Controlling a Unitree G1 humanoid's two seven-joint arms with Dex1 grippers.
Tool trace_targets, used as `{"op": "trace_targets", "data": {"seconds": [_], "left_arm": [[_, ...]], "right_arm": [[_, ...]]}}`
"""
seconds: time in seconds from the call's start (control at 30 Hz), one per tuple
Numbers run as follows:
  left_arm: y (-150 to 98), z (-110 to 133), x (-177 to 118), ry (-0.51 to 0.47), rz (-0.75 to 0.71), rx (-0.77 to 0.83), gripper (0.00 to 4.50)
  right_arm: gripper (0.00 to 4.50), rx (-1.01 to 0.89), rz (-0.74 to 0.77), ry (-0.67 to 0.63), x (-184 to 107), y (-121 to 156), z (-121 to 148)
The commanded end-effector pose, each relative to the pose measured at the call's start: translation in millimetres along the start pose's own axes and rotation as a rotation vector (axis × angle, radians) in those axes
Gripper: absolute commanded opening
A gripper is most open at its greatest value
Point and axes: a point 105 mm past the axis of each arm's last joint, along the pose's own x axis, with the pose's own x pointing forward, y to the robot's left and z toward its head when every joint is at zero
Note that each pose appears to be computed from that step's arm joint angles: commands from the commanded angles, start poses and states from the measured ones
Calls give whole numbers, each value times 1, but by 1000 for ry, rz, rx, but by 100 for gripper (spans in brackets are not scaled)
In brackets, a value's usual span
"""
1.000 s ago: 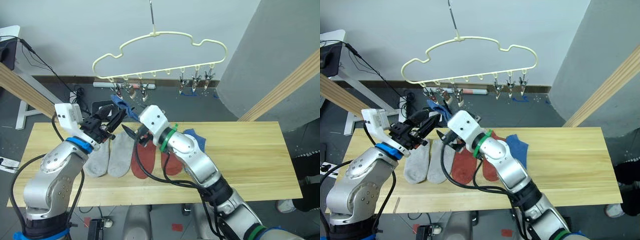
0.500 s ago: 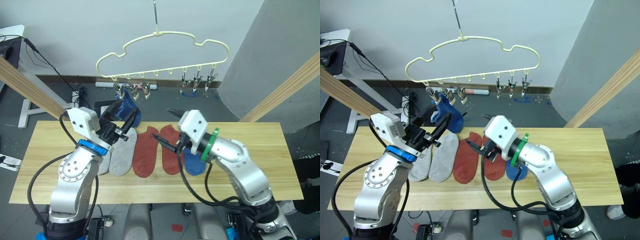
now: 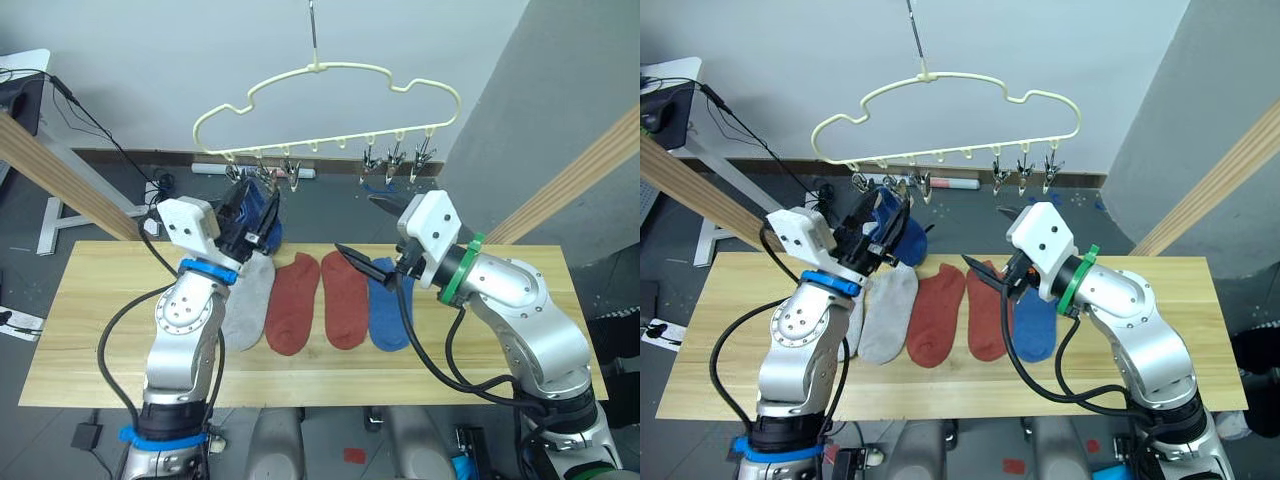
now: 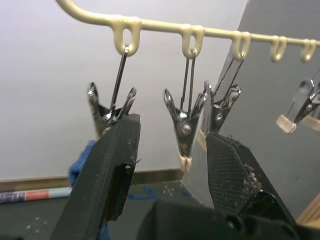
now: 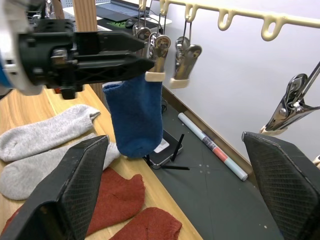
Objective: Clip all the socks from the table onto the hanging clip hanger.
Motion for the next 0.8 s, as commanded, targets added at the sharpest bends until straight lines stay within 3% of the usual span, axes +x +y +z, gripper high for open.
{"op": "trace_targets", "data": {"seconds": [0.03, 0.23, 0.8], "left_arm": [[1, 14, 4, -66, 22, 13, 246], [2, 23, 11, -95, 50, 2, 246], [5, 16, 16, -58, 85, 9, 246]], "right_arm": [[448, -37, 5, -61, -5, 2, 17], [448, -35, 6, -59, -7, 1, 16], [448, -12, -16, -61, -9, -7, 16]]}}
